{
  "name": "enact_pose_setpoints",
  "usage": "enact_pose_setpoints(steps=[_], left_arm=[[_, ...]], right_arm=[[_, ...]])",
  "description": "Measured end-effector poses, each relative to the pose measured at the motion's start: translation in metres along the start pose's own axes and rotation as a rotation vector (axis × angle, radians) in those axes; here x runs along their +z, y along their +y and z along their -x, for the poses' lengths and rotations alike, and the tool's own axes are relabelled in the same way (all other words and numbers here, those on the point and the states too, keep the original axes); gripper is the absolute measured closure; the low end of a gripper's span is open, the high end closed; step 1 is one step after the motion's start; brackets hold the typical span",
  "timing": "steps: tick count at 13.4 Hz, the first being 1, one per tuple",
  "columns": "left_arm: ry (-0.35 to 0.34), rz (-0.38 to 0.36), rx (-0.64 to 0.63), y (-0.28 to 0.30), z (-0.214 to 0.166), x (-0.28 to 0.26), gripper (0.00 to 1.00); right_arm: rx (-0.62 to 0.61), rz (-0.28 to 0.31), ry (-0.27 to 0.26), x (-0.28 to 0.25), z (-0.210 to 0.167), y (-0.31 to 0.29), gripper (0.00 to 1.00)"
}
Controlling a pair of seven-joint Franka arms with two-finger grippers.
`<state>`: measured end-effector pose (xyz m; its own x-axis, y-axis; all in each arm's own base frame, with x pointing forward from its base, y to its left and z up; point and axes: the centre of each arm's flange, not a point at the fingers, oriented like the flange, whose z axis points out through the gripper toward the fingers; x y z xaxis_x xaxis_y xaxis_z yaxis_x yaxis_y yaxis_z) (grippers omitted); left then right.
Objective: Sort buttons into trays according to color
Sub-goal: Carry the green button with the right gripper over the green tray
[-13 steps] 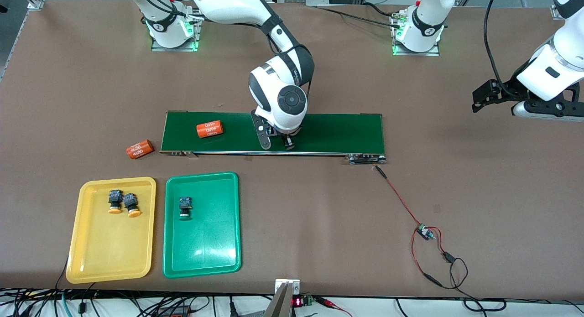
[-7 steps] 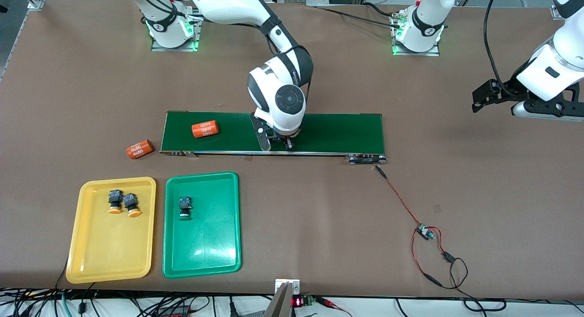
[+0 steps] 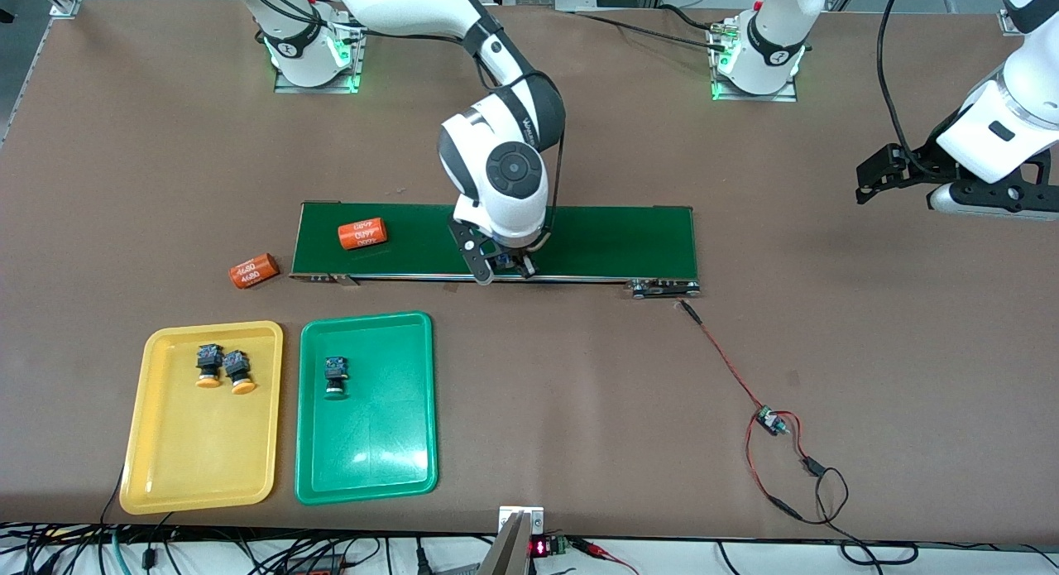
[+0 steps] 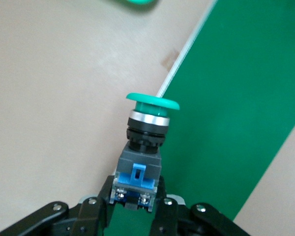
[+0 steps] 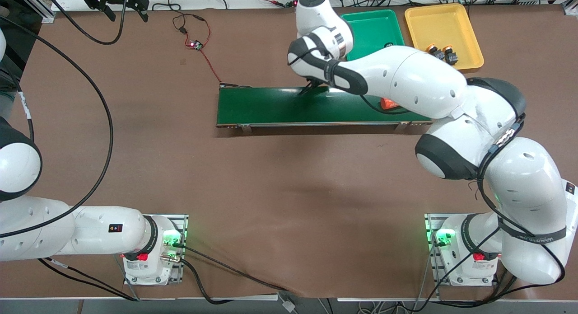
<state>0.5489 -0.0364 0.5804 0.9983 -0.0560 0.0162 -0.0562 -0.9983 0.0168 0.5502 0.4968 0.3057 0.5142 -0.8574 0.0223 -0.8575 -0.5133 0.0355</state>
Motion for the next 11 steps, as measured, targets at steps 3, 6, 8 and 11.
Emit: enact_pose_setpoints(steps=[3,6,8,11], left_arm=[[0.000,0.000,0.000,0.000,0.000,0.000,0.00],[-0.003,0.000,0.000,0.000,0.000,0.000,0.00],[-0.004,0.000,0.000,0.000,0.000,0.000,0.00],[-0.004,0.000,0.001,0.001,0.000,0.000,0.00]], right_arm=[[-0.172,-0.038,0.052,-0.023,-0.059,-0.012,0.65],[-0.330,-0.039,0.088,-0.032,-0.122,-0.017,0.65],[-0.447,-0.028,0.096,-0.032,-0.165,-0.017,0.65],[-0.638,-0.010,0.102,-0.032,-0.229,-0.012,0.65]])
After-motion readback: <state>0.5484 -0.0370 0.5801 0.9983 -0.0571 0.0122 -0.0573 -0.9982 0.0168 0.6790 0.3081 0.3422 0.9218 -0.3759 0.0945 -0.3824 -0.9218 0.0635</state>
